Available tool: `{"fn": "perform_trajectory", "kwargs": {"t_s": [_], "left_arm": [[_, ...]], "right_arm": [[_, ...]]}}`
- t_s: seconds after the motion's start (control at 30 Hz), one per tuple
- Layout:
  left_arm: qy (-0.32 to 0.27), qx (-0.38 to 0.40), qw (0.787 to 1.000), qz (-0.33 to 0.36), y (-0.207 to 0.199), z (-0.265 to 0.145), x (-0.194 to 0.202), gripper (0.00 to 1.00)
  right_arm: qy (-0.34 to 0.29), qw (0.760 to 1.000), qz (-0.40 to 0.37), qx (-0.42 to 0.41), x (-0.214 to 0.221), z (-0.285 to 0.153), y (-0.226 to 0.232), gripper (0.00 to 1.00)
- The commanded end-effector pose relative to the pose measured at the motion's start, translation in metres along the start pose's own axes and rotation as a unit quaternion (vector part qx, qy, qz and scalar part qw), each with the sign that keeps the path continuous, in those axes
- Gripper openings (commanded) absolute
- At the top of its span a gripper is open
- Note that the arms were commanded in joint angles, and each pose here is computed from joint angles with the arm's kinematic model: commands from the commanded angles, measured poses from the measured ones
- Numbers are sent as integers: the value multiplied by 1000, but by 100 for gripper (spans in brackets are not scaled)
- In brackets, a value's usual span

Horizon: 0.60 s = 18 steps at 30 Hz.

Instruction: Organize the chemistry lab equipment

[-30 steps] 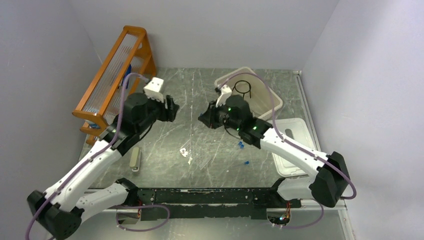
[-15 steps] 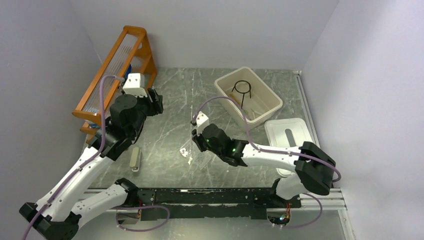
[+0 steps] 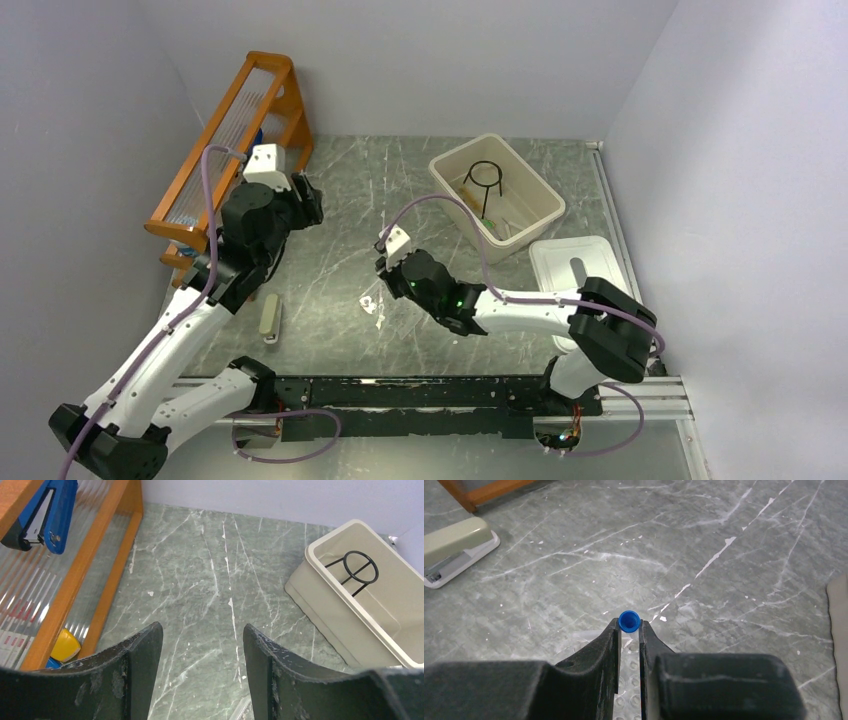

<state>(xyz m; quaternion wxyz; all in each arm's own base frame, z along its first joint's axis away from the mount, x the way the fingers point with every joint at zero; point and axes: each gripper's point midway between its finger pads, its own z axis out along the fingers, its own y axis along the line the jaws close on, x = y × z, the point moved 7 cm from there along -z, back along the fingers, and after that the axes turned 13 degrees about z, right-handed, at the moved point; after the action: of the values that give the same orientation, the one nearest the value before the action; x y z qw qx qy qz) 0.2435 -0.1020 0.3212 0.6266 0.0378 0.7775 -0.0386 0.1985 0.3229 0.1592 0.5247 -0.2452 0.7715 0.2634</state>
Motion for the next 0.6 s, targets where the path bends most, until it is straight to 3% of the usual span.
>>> {"fn": "perform_trajectory", "kwargs": {"t_s": [0.0, 0.57], "left_arm": [[-7, 49, 999, -7, -4, 3, 1, 64], [42, 93, 994, -33, -2, 27, 23, 63]], "right_arm": [[-26, 999, 18, 13, 1, -2, -2, 5], [-25, 999, 15, -14, 26, 8, -1, 4]]}}
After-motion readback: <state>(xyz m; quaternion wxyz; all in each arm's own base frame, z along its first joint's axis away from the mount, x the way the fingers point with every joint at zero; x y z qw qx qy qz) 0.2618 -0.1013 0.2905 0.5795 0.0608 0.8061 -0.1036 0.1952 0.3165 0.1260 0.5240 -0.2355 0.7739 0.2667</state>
